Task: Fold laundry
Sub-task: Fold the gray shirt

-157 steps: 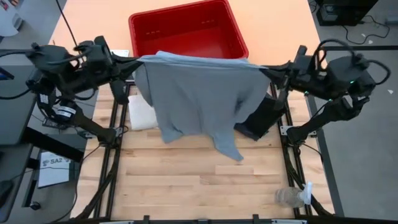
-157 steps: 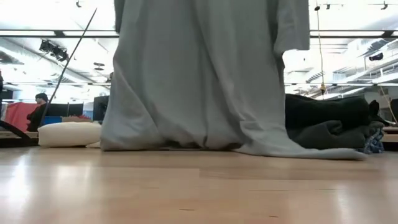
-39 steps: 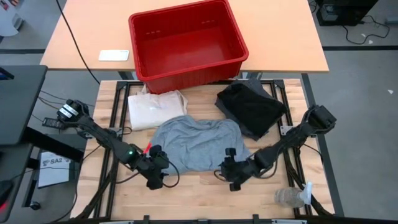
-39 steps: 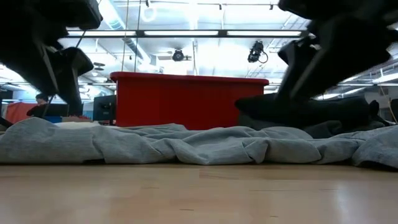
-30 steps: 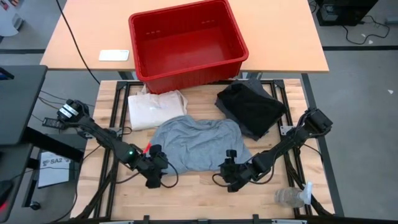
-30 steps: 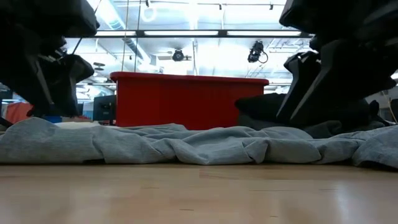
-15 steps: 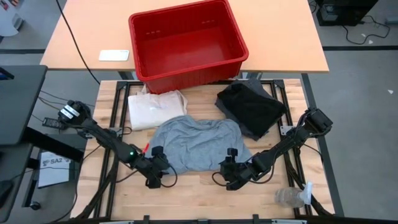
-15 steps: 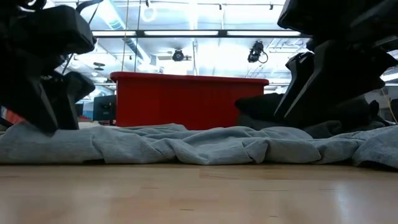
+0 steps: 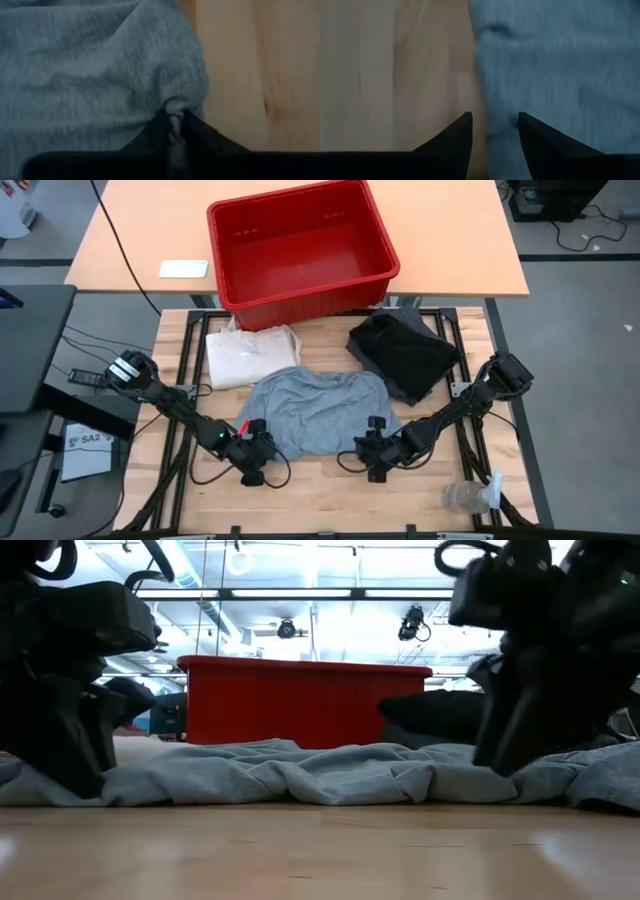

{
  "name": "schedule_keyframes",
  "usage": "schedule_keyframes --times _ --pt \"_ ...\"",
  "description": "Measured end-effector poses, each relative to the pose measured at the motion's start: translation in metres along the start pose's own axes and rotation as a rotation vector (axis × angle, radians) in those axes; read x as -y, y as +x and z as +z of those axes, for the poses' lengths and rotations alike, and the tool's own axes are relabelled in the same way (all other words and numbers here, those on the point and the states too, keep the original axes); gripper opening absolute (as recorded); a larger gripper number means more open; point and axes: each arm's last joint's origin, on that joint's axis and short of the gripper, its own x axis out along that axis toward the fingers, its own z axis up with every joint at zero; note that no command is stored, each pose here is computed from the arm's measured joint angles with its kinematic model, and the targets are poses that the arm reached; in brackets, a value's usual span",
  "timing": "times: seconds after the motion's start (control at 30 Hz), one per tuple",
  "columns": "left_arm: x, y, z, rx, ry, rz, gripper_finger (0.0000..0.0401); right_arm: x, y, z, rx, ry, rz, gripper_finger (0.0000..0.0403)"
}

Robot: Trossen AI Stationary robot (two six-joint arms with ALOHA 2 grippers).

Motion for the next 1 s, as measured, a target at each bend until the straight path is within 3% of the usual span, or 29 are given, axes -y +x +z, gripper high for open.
schedule_keyframes --times 0.1,0.23,0.33,0.4,0.5,0.57,0.7,1.0 --pt "-0.001 -0.003 -0.002 -0.051 -0.02 0.012 0.0015 0.003 0.002 -0.008 -0.058 -0.007 -0.013 0.0155" --pt "-0.003 -0.004 -0.005 -0.085 -0.032 0.035 0.0021 0.008 0.008 -0.022 -0.099 0.008 -0.023 0.0128" --pt "-0.003 -0.008 -0.007 -0.13 -0.036 0.065 0.0019 0.012 0.009 -0.03 -0.131 0.067 -0.032 0.0078" --pt "-0.002 -0.014 -0.005 -0.2 -0.012 0.109 0.0012 0.013 0.008 -0.032 -0.155 0.072 -0.031 0.0028" --pt "0.0 -0.031 0.002 -0.363 0.053 0.2 0.001 0.014 -0.004 -0.029 -0.22 0.071 -0.004 0.0013" --pt "0.002 -0.049 0.011 -0.449 0.103 0.27 0.001 0.017 -0.02 -0.026 -0.295 0.059 -0.018 0.0008" --pt "0.01 -0.089 0.041 -0.512 0.154 0.336 0.001 0.024 -0.074 -0.001 -0.304 0.039 -0.014 0.0005" --pt "0.021 -0.177 0.115 -0.363 0.101 0.268 0.001 0.055 -0.189 0.046 -0.21 0.063 0.051 0.0003"
